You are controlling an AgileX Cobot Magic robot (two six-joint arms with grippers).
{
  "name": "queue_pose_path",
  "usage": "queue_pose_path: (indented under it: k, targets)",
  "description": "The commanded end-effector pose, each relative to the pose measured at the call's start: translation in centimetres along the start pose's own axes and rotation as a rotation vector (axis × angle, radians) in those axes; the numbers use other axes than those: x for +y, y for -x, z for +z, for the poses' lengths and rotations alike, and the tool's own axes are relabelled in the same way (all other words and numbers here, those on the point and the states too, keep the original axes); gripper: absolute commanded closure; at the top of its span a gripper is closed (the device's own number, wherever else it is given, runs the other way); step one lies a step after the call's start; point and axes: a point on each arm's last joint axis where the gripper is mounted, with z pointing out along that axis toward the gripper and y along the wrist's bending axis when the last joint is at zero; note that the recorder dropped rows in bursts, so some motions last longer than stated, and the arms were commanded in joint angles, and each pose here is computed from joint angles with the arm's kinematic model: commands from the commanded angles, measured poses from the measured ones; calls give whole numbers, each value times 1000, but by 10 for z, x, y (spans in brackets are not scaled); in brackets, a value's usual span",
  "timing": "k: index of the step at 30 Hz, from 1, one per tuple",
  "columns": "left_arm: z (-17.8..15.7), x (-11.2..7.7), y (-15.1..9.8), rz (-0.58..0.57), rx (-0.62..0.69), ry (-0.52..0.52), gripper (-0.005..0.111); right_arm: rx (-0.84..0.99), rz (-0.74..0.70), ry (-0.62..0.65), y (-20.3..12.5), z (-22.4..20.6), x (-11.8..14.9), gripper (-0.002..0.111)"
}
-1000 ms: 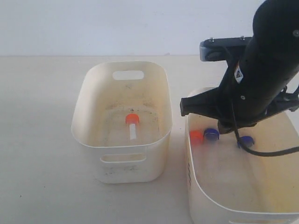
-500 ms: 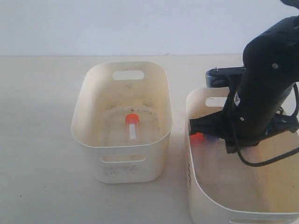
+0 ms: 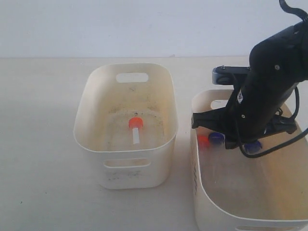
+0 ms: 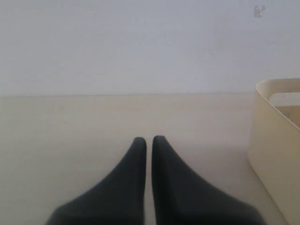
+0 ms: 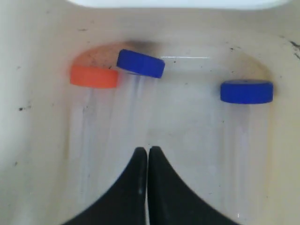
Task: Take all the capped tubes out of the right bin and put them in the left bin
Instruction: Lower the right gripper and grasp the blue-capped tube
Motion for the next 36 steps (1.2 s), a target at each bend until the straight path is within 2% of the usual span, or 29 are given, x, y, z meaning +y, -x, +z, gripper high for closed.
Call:
queue_pose_path:
  k: [1, 10, 18, 36]
  targets:
    - [0, 0, 1, -7, -5, -8, 103, 22, -56, -62, 0, 5, -10, 108]
    - [0, 0, 1, -7, -5, -8, 103, -39, -48, -31, 0, -19, -12, 108]
    - [0, 0, 1, -7, -5, -8, 103, -45, -37, -27, 0, -20, -12, 108]
    - [0, 0, 1, -7, -5, -8, 103, 2, 28, -51, 2, 12, -7, 108]
